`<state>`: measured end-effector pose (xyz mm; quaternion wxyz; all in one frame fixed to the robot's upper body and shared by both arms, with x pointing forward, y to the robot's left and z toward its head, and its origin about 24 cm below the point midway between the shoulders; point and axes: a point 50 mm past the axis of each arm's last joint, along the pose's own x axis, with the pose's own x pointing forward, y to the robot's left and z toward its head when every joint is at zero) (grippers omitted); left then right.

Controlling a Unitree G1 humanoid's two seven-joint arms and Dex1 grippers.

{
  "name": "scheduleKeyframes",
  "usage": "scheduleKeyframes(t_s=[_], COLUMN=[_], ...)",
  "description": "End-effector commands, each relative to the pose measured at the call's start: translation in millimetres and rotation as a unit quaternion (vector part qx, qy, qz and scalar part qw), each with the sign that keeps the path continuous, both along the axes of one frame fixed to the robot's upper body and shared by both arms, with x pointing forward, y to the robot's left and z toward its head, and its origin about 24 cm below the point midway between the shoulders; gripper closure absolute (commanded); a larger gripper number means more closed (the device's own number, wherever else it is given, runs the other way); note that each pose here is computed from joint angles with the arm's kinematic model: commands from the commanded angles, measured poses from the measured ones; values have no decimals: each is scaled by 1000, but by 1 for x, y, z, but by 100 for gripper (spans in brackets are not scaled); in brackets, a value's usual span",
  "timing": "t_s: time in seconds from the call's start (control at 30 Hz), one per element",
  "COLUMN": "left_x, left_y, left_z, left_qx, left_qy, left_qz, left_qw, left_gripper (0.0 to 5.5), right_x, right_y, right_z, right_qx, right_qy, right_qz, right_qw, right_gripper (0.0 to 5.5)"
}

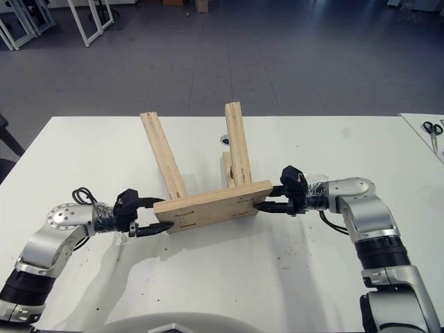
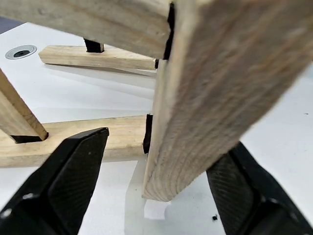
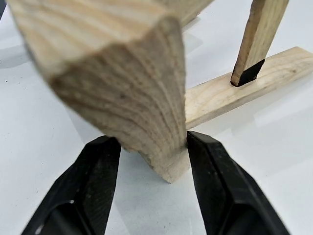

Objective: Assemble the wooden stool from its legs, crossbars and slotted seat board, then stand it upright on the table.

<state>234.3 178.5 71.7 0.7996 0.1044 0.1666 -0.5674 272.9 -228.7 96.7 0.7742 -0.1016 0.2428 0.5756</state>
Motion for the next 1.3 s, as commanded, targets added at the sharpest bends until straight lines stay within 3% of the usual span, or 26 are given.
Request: scheduleKeyframes(t_s=[0.03,0.23,0.4,0.57,0.73,0.8,0.9,1.0,1.03,1.2,1.3], left_x=[8,11,25,38,88,103,124,143,146,150,149], left_y=[7,30,22,14,2,0,-10,-18,-17,-6,4], left_z=[-5,8,89,145,175,176,164,150,146,135,132], left_qx=[30,12,-143,-314,-437,-467,-524,-568,-573,-575,-579], left_qy=[38,189,252,341,442,480,557,573,577,587,580], left_qz=[0,-15,-97,-170,-114,-68,44,157,184,236,244], left_qw=[999,982,952,870,775,739,643,569,552,520,519], left_gripper=[284,361,363,395,395,332,280,233,205,125,69], right_x=[-6,-5,-3,2,52,62,83,93,94,90,90], right_y=[5,17,29,38,35,39,60,68,68,59,46], right_z=[2,21,87,131,122,120,107,108,109,111,115], right_qx=[4,91,282,416,487,501,496,488,485,488,535], right_qy=[11,22,54,104,215,242,309,331,332,331,325], right_qz=[55,67,98,101,-121,-177,-301,-355,-365,-359,-343], right_qw=[998,993,953,897,838,812,753,726,722,723,700], right_gripper=[379,402,409,419,419,420,420,420,376,280,252])
